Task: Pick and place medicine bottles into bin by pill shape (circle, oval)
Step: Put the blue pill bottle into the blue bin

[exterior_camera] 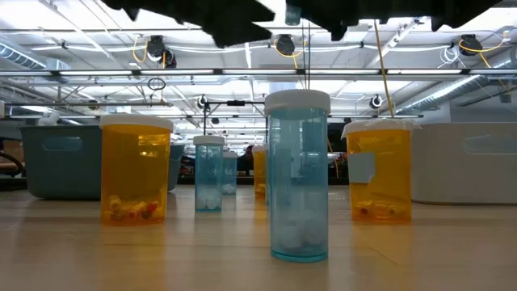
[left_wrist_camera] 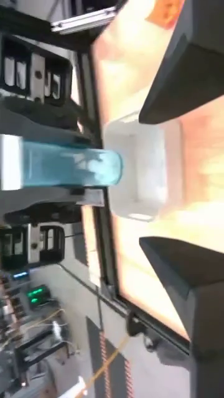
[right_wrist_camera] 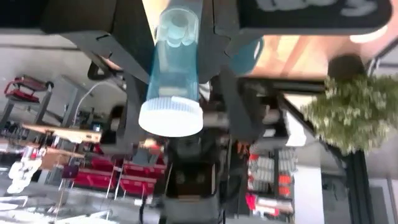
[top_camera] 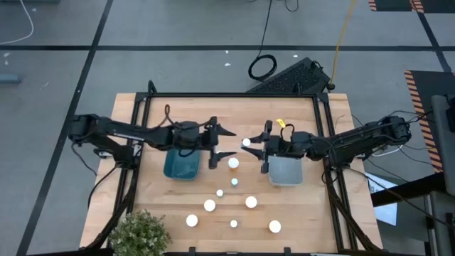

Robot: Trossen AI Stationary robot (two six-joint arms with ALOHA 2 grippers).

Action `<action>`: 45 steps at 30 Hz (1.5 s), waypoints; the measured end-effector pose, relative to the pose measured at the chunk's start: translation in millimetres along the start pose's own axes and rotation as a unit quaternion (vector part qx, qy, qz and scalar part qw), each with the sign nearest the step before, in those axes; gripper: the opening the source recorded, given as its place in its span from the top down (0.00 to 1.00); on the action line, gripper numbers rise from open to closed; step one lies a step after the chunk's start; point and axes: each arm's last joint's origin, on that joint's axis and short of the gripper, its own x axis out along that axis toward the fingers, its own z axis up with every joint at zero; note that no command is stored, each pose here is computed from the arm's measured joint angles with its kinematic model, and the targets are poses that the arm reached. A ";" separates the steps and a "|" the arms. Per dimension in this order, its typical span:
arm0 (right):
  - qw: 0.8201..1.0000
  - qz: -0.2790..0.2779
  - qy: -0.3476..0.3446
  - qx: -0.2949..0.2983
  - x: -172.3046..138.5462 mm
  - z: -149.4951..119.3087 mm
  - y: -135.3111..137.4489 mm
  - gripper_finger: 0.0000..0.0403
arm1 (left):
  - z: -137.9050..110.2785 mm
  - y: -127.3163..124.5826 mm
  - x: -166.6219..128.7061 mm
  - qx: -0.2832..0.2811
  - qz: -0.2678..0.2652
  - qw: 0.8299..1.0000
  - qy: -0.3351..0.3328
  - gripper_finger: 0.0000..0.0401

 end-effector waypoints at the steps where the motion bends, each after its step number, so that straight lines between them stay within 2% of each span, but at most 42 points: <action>1: 1.000 -0.002 0.006 0.006 0.2 -1.3 -1.2 0.76 | 0.2 1.6 -7.1 0.007 0.009 1.000 0.020 0.17; 4: 0.999 -0.015 0.035 0.037 1.6 -8.0 -8.1 0.76 | 4.9 6.6 -27.8 0.028 0.049 0.997 0.053 0.15; 6: 0.997 -0.025 0.054 0.059 3.4 -13.7 -12.9 0.76 | 6.8 8.5 -44.7 0.000 0.069 0.995 0.076 0.15; 9: 0.994 -0.036 0.070 0.077 6.4 -20.1 -18.1 0.76 | 13.4 6.9 -63.6 -0.039 0.064 0.994 0.076 0.17; 14: 0.992 -0.040 0.099 0.074 12.4 -34.0 -19.6 0.76 | 30.5 2.3 -72.6 -0.035 0.055 0.994 0.093 0.25; 17: 0.990 -0.040 0.111 0.072 15.0 -39.9 -20.5 0.76 | 50.7 4.0 -62.3 -0.023 0.048 0.992 0.115 0.29; 20: 0.990 -0.035 0.116 0.076 18.1 -45.0 -21.5 0.76 | 62.3 4.2 -45.0 0.005 0.029 0.985 0.172 0.31; 23: 0.990 -0.027 0.109 0.086 20.9 -47.0 -22.8 0.76 | 72.5 4.5 -26.0 0.035 -0.004 0.976 0.214 0.30; 25: 0.989 -0.016 0.118 0.089 21.0 -49.3 -22.6 0.76 | 78.6 3.3 -9.4 0.055 -0.025 0.975 0.216 0.28; 29: 0.989 -0.003 0.120 0.083 22.0 -50.8 -21.7 0.76 | 81.8 0.8 17.0 0.091 -0.052 0.969 0.225 0.21; 35: 0.991 0.013 0.115 0.062 22.7 -50.7 -20.5 0.76 | 78.0 3.9 41.5 0.098 -0.084 0.959 0.254 0.14; 41: 0.992 0.031 0.116 0.034 22.6 -51.1 -19.2 0.76 | 65.6 17.7 55.8 0.074 -0.113 0.955 0.266 0.18; 45: 0.992 0.031 0.117 0.031 22.5 -51.3 -19.1 0.76 | 61.3 24.1 58.6 0.066 -0.111 0.954 0.272 0.22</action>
